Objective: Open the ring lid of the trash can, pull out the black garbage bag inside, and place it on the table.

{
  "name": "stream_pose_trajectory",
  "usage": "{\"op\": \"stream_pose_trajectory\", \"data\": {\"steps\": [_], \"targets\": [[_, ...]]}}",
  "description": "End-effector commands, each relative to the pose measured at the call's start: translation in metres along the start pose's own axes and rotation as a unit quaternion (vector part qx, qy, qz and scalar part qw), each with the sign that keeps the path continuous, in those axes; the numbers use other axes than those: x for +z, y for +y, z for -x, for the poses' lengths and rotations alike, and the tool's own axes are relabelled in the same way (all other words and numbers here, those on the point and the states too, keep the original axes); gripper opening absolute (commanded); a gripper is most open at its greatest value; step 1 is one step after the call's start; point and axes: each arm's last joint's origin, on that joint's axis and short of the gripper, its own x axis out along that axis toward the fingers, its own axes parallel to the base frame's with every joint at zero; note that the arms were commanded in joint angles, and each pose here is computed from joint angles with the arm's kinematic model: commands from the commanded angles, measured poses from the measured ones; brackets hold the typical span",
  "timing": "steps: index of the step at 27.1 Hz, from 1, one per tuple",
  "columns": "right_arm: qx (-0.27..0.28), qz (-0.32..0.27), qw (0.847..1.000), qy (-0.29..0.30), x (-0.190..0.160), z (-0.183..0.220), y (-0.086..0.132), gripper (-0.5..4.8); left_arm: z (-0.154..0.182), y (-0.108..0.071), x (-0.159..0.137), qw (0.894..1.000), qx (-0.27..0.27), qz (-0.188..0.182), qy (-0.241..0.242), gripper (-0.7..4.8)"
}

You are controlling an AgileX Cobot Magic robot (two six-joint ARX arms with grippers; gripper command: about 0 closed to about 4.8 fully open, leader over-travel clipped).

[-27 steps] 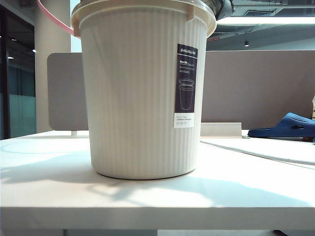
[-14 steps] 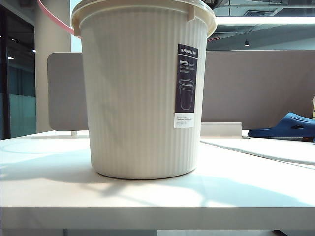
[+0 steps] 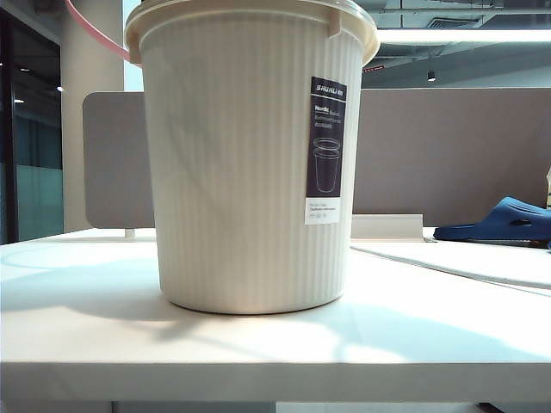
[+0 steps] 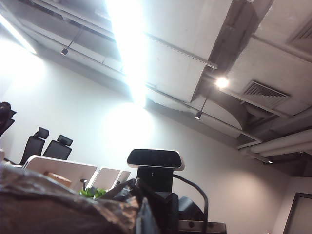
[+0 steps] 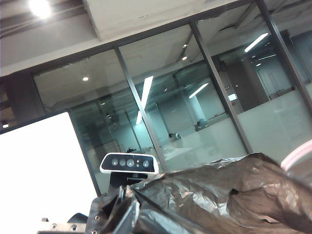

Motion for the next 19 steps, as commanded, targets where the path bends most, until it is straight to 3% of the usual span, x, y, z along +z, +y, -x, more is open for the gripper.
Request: {"op": "stream_pose_trajectory", "data": {"steps": [1,11,19], "targets": [[0.015,0.021,1.0,-0.006,0.015,-0.005,0.012,-0.01,-0.009,-0.01,0.012,1.0,-0.012,-0.022,-0.004,-0.06],[0.028,0.053,0.998,-0.008,0.053,-0.023,0.032,-0.01,-0.024,-0.024,0.033,0.999,-0.029,-0.041,-0.014,-0.06],[0.026,0.056,0.998,-0.008,0.06,-0.027,0.032,-0.01,-0.032,-0.029,0.042,0.998,-0.036,-0.048,-0.014,-0.06]]}}
